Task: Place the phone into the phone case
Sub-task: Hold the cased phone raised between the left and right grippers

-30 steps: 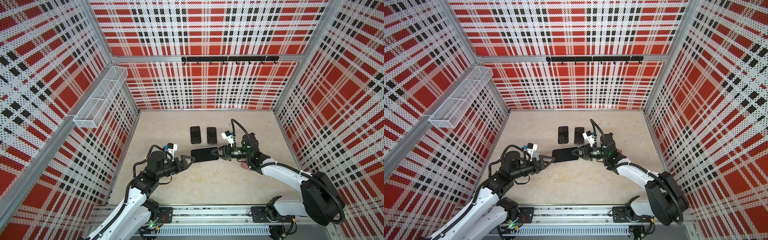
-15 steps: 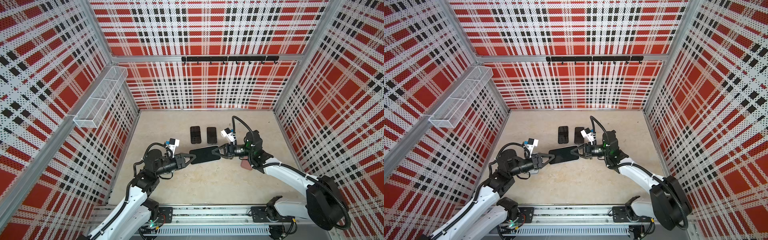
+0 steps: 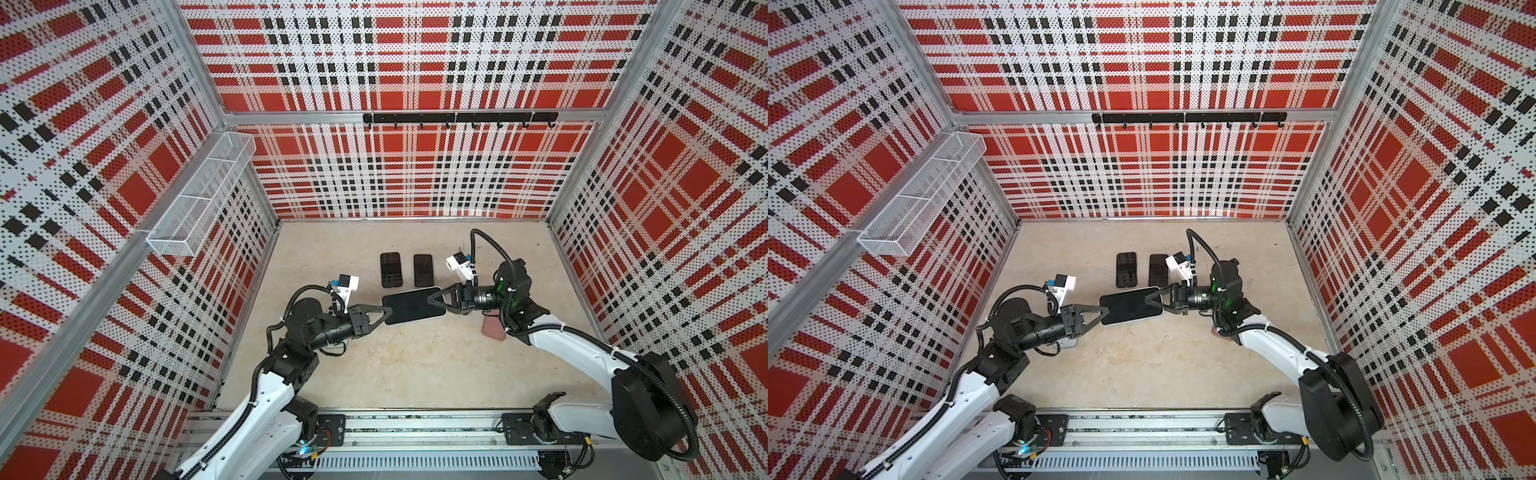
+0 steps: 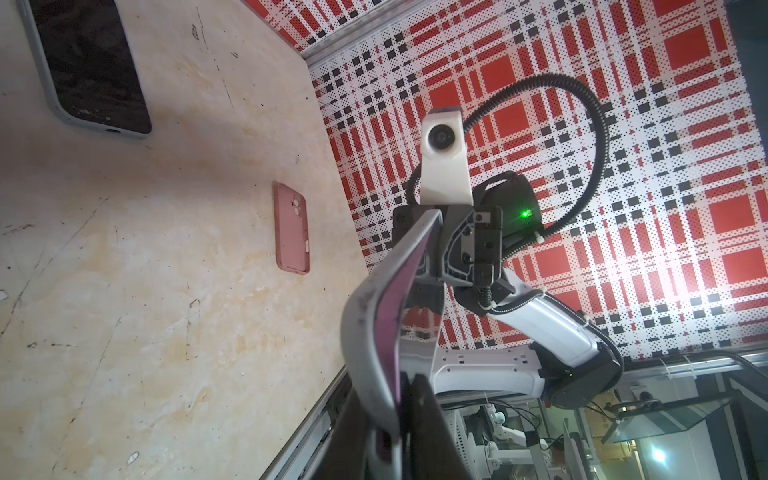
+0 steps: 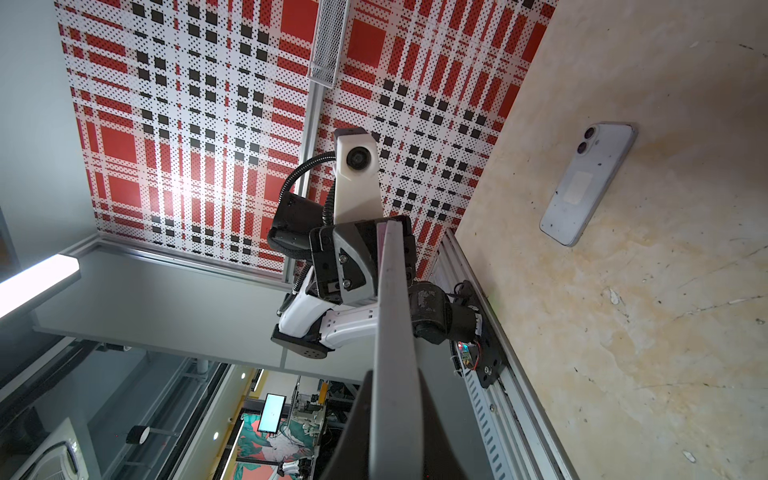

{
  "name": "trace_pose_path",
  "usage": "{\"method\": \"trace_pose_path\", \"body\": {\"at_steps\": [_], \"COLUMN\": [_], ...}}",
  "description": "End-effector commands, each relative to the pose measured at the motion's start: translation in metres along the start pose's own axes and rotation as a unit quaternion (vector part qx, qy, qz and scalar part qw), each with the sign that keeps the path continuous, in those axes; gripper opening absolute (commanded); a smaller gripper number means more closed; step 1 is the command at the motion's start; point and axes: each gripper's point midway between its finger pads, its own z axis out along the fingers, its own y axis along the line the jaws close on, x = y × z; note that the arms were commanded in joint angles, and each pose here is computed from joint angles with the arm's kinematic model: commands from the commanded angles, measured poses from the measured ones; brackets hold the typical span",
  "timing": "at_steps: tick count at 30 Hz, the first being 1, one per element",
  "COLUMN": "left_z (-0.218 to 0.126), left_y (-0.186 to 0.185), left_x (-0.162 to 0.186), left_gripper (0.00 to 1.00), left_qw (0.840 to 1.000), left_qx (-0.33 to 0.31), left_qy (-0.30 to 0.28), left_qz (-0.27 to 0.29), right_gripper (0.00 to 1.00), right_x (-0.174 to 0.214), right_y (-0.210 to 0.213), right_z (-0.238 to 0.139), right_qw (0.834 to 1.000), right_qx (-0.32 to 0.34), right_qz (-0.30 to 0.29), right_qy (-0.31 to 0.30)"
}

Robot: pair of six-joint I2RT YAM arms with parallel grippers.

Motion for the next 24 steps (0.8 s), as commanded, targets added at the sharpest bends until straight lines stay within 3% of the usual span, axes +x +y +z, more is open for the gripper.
{"method": "trace_pose_path", "body": {"at_steps": [1, 5, 6, 12, 19, 24], "left_z": [0.002, 0.004, 0.005, 0.006, 0.008, 0.016], "left_y": [-0.020, -0.020, -0.020, -0.030, -0.039, -0.044], "left_x": [-0.001, -0.003, -0.005, -0.022, -0.056, -0.063], "left_gripper": [0.02, 0.00, 0.13, 0.34, 0.37, 0.31], "left_qw": [0.999, 0.999, 0.999, 0.998, 0.994, 0.993], "left_qx": [0.026, 0.024, 0.023, 0.028, 0.041, 0.053], "left_qy": [0.009, 0.007, 0.005, -0.025, -0.088, -0.086], "left_qz": [0.027, 0.029, 0.029, 0.046, 0.059, 0.062], "right_gripper": [0.00, 0.00, 0.00, 0.00, 0.00, 0.00], "right_x": [-0.014, -0.016, -0.015, -0.013, -0.009, -0.007], "right_y": [0.010, 0.010, 0.011, 0.015, 0.013, 0.013], "right_z": [-0.004, -0.005, -0.005, -0.004, -0.005, -0.006], "right_qw": [0.999, 0.999, 0.999, 0.999, 0.999, 0.999], "right_qx": [-0.007, -0.008, -0.009, -0.014, -0.014, -0.014], "right_qz": [-0.022, -0.023, -0.023, -0.028, -0.026, -0.026], "right_qy": [-0.031, -0.031, -0.029, -0.018, -0.015, -0.015]}}
